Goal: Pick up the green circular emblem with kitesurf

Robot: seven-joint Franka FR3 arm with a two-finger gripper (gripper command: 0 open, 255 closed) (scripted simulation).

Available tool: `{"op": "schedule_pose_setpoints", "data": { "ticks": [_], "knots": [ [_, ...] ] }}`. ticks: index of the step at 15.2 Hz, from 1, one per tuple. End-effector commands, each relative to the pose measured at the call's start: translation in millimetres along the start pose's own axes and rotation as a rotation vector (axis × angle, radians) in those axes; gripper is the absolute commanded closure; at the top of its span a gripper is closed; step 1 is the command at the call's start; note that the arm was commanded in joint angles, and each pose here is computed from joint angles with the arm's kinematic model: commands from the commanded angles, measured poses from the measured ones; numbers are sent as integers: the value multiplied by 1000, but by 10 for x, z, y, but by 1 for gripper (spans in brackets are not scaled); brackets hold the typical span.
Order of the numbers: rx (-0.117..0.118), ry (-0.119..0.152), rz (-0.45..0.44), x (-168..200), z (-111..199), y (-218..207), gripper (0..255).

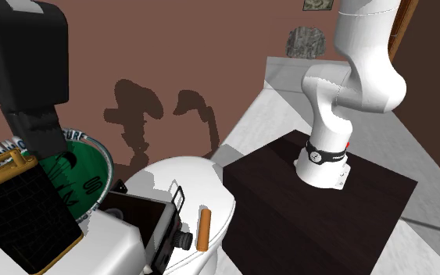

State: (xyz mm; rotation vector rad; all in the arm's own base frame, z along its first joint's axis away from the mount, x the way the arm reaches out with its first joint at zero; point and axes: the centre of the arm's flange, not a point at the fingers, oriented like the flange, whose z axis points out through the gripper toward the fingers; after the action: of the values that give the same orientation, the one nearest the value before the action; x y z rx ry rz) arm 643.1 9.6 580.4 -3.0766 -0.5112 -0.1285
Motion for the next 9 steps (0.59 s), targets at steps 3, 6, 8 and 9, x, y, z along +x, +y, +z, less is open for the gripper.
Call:
{"op": "schedule_pose_setpoints", "data": {
  "ticks": [3,6,8,9],
  "knots": [
    [0,0,0,0,1,0,255],
    [0,0,0,-4,-1,-1,255],
    [0,0,0,5,-106,-1,255],
    [0,0,0,10,-159,-2,255]
  ]
}}
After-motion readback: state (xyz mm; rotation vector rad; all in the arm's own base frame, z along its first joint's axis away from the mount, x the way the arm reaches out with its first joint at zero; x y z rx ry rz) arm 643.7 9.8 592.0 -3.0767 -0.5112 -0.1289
